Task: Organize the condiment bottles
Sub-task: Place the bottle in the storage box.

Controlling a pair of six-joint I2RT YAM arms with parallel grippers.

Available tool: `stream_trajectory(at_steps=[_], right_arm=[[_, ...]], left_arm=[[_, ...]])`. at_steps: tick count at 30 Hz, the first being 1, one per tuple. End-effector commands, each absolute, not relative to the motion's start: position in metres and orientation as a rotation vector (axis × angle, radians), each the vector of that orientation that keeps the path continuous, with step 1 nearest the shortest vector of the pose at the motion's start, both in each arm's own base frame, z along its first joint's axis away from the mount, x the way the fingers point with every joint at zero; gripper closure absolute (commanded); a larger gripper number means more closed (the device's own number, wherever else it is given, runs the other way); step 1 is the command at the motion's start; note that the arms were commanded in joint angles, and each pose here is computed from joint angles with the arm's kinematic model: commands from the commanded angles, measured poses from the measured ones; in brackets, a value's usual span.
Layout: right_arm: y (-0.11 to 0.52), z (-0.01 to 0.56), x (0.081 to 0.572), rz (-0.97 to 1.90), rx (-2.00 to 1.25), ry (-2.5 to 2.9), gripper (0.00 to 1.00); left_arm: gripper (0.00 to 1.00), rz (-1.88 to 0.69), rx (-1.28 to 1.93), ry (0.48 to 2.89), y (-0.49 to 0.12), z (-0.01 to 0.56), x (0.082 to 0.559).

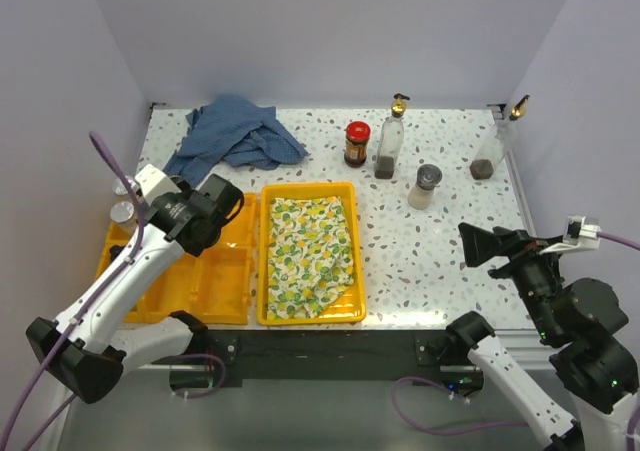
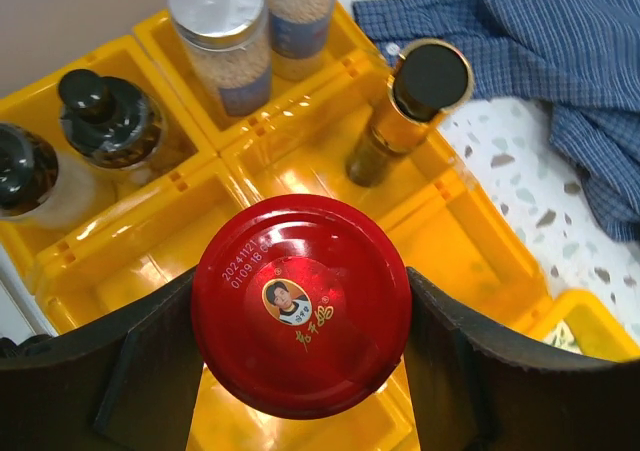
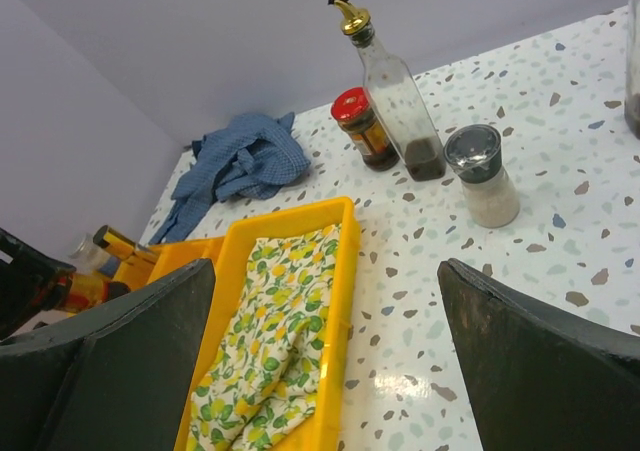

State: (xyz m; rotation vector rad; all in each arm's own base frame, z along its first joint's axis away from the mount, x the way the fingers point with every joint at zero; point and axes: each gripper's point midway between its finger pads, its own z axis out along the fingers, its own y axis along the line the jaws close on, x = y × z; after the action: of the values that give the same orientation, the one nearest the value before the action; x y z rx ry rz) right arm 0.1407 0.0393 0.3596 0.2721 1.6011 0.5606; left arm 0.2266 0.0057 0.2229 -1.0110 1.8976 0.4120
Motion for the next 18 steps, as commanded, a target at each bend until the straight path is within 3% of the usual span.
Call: stream_trajectory(at_steps=[1,18], right_arm=[[0.046,0.370,0.143,0.582,0.236,1.588,0.01],[0.057,0.355,0.155,0.573,0.203,1.636,0.01]], left_arm=[[1.00,0.477,-1.142,1.652,0.043,0.240,0.232],[1.00,0.645,-1.159,1.667,0.076,0.219,0.208]])
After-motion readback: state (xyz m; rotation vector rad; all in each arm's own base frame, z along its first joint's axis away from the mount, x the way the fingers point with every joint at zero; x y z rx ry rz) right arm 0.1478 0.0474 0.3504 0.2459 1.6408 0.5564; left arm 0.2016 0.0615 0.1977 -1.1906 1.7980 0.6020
